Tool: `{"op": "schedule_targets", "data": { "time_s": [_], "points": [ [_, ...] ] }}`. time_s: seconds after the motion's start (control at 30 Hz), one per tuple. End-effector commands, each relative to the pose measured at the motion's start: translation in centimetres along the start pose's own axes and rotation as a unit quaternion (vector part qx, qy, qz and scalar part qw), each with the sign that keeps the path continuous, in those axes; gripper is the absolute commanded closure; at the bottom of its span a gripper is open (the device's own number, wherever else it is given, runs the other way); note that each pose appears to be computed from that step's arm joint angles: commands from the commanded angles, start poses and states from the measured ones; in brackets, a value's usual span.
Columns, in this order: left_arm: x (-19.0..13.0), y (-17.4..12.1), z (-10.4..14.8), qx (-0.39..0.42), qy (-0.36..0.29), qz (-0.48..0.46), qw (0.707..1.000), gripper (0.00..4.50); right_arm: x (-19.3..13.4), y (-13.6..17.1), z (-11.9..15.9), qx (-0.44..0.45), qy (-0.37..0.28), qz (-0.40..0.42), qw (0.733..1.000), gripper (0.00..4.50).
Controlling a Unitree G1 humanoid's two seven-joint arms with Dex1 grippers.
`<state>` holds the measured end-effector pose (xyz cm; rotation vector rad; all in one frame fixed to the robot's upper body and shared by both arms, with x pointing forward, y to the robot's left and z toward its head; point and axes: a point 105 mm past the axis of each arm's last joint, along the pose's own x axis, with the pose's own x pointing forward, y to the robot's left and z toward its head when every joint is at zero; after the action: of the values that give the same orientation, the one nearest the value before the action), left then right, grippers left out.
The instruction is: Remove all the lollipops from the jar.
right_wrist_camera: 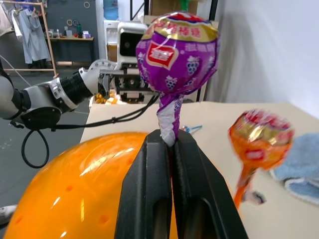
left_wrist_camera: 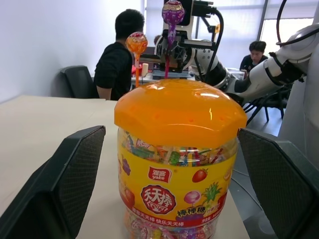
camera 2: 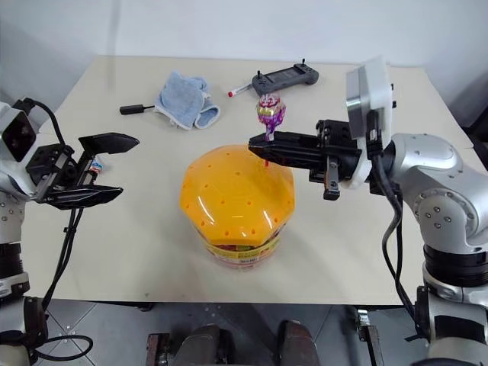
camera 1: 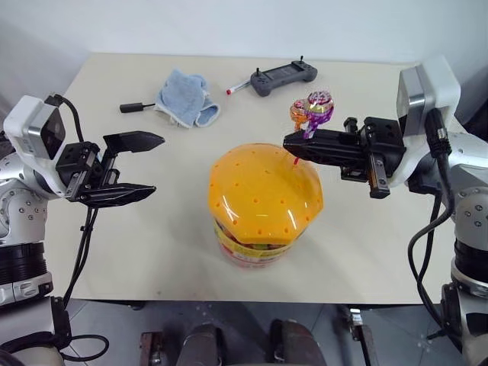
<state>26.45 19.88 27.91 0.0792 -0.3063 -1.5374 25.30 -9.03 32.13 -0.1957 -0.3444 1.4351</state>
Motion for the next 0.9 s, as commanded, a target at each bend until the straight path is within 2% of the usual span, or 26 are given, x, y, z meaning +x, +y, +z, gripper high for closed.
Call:
{"op": "schedule_targets", "data": {
  "time_s": [0.03,0.23,0.27,0.43,0.53,0.63,0.8,0.9],
  "points": [
    [-0.1,-0.4,1.0,0.024,-0.002,-0.015,1.0,0.0,-0.8,-0.5,3.2,-0.05,-0.034,-0.012,0.998,4.46],
    [-1.0,-0.4,1.2,0.017,0.006,-0.02,1.0,0.0,-3.6,-2.2,6.9,-0.104,-0.036,-0.09,0.99,4.46],
    [-1.2,-0.3,1.1,0.014,0.011,-0.02,1.0,0.0,-4.9,-3.0,7.2,-0.115,-0.018,-0.126,0.985,4.46],
    [-1.9,0.0,0.9,0.005,0.023,-0.017,1.0,0.0,-9.0,-5.4,6.7,-0.114,0.055,-0.237,0.963,4.46],
    [-2.1,0.1,0.6,0.002,0.036,-0.015,0.999,0.0,-12.6,-6.2,3.3,-0.05,0.159,-0.294,0.941,4.46],
    [-2.5,-0.3,0.3,-0.003,0.054,-0.012,0.998,0.0,-17.7,-4.0,-4.9,0.095,0.344,-0.302,0.884,4.46],
    [-3.0,-0.9,0.3,-0.008,0.064,-0.01,0.998,0.0,-22.6,-2.9,-10.8,0.173,0.408,-0.38,0.812,4.46],
    [-3.1,-1.2,0.5,-0.008,0.063,-0.012,0.998,0.0,-24.4,-2.3,-13.6,0.206,0.44,-0.41,0.772,4.46]
  ]
}}
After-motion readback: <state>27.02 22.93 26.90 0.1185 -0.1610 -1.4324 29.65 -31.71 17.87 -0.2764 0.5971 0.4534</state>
